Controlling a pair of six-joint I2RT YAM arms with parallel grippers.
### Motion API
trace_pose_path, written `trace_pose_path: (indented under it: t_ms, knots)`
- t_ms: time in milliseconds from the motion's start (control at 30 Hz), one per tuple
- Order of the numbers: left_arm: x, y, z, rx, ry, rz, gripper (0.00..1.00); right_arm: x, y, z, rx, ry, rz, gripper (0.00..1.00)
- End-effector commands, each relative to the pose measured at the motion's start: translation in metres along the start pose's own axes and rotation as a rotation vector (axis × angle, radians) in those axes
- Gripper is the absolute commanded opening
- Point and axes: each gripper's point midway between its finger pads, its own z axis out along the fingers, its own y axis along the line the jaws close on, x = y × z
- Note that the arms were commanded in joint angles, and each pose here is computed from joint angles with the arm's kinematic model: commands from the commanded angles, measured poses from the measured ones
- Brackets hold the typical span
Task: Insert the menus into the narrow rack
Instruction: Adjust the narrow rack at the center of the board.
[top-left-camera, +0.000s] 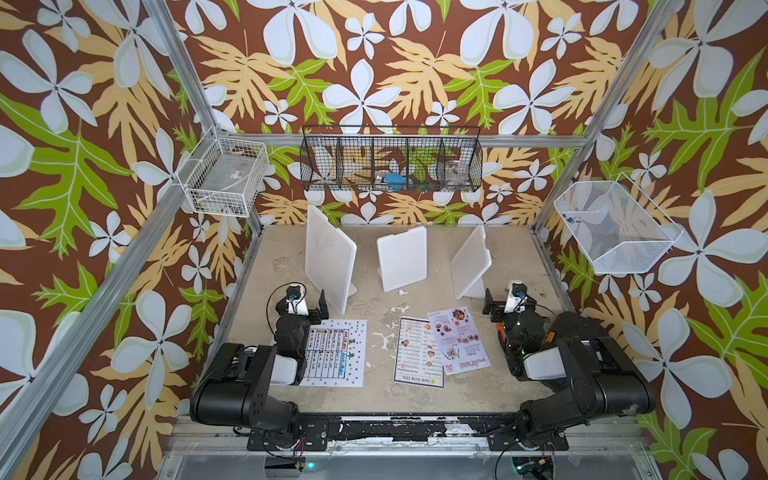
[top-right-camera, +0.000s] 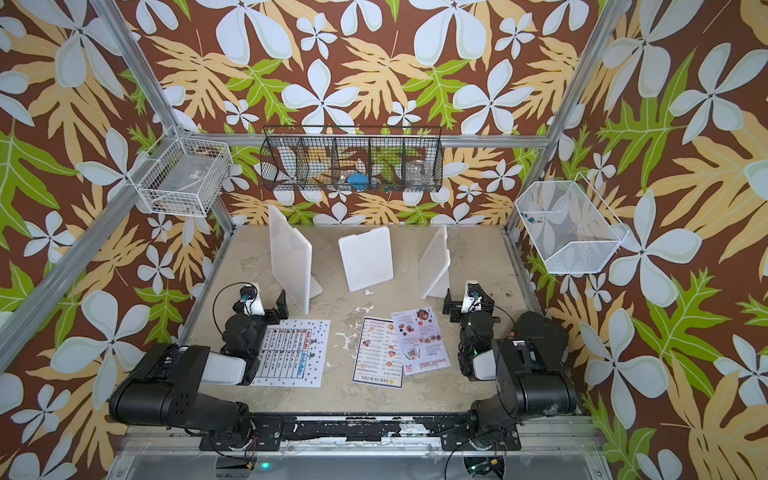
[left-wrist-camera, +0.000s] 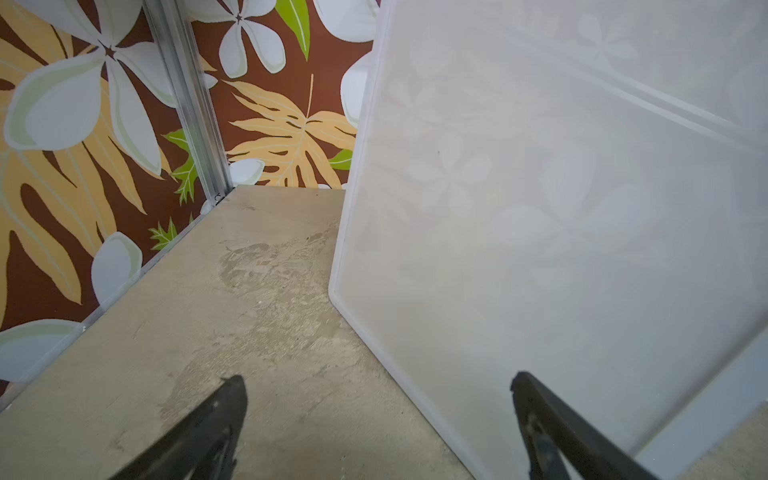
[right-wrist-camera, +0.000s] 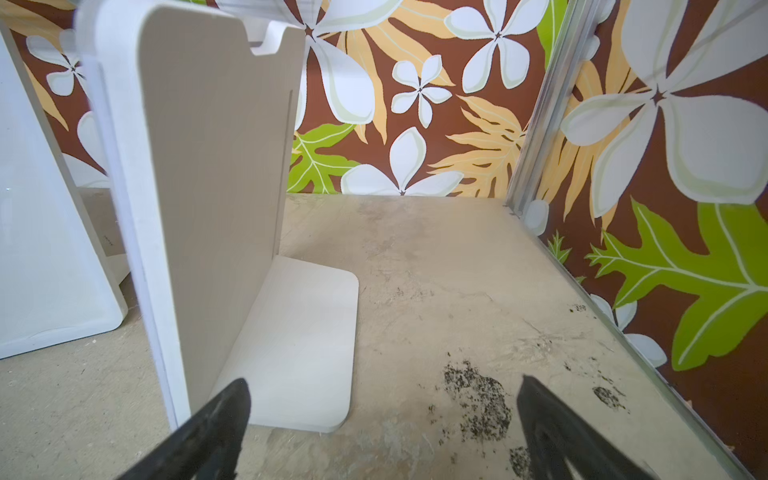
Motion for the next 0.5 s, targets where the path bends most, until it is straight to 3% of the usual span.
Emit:
trace_pose_path:
  t_ms: [0, 267, 467]
  knots:
    - [-0.008, -0.001, 0.001, 0.009, -0.03, -0.005, 1.0, -0.003, 0.001, -0.001, -0.004, -0.014, 0.005, 1.0]
    - [-0.013, -0.001, -0.009, 0.129, -0.065, -0.068, 1.0, -0.003, 0.001, 0.0, -0.01, -0.013, 0.005, 1.0]
    - [-0.014, -0.001, -0.01, 0.136, -0.069, -0.07, 1.0, -0.004, 0.0, 0.0, -0.02, -0.016, 0.015, 1.0]
